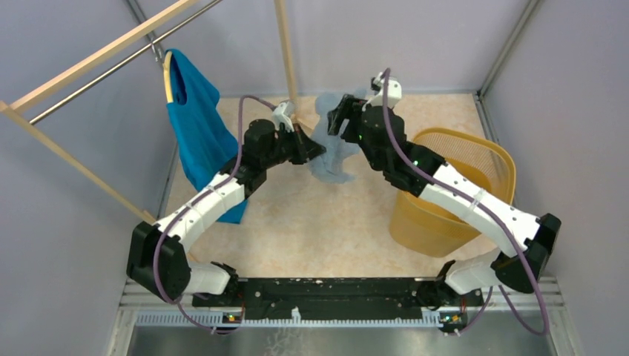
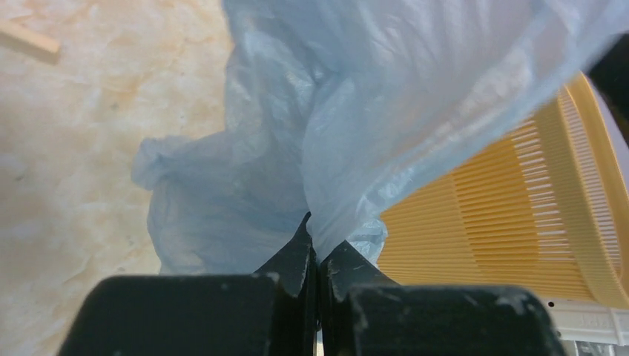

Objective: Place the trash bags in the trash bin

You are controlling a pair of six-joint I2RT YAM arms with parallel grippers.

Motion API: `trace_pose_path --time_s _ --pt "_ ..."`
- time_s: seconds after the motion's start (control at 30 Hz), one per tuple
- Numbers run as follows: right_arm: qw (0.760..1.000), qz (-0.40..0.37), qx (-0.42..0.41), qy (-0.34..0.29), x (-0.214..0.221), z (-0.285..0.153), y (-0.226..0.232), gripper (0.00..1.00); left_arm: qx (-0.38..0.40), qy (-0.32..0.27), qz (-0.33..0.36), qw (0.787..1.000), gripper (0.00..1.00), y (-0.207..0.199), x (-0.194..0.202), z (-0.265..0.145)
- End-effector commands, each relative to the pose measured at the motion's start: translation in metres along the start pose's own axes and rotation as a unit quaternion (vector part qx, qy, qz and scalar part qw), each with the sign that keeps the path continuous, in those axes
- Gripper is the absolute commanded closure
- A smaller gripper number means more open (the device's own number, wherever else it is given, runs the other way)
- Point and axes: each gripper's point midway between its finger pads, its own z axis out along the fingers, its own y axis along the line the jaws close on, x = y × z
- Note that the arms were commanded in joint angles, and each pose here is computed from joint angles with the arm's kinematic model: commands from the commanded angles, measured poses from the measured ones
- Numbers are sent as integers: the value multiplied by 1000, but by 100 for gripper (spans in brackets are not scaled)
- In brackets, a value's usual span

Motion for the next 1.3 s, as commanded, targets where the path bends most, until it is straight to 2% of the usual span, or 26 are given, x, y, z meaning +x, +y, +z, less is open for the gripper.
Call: trace_pose_path --time_s 0.0,0.07,0.23,0.3,0.4,0.47,0.57,0.67,0.8,0.93,1.07,1.13,1.2,1.27 --pt "990 -111 -80 -25 -7 -22 5 12 67 -28 -20 997 100 -9 -21 -20" --pt "982 -150 -115 -28 -6 -35 4 3 71 -33 -23 997 100 -4 -26 -26" --pt "952 -234 -198 -14 11 -60 6 2 97 -43 -17 994 100 -7 -40 -42" --pt "934 -271 -231 3 25 -65 8 7 110 -48 -19 993 100 -10 -47 -49" --pt "903 -329 -275 34 44 -72 10 21 133 -52 -26 989 100 -19 -58 -60" --pt "875 -364 -315 47 58 -78 15 22 152 -53 -26 987 100 -28 -63 -67" --pt "846 -394 -357 46 69 -88 17 15 176 -54 -24 983 100 -42 -68 -76" --pt "843 -391 -369 16 63 -96 18 4 206 -53 -8 977 100 -56 -71 -87" --pt "876 -330 -352 4 46 -95 25 1 262 -80 54 960 100 -85 -75 -111" --pt "892 -253 -374 11 37 -103 43 2 263 -133 106 950 100 -103 -94 -129" --pt "946 -64 -316 -42 -14 -107 42 1 243 -213 162 932 100 -121 -123 -151" --pt "943 20 -325 -67 -36 -118 47 1 230 -259 187 919 100 -129 -138 -164" --pt "933 83 -343 -69 -49 -125 58 2 224 -298 211 904 100 -137 -150 -178" --pt "933 130 -329 -62 -61 -122 63 3 224 -328 227 889 100 -146 -159 -189"
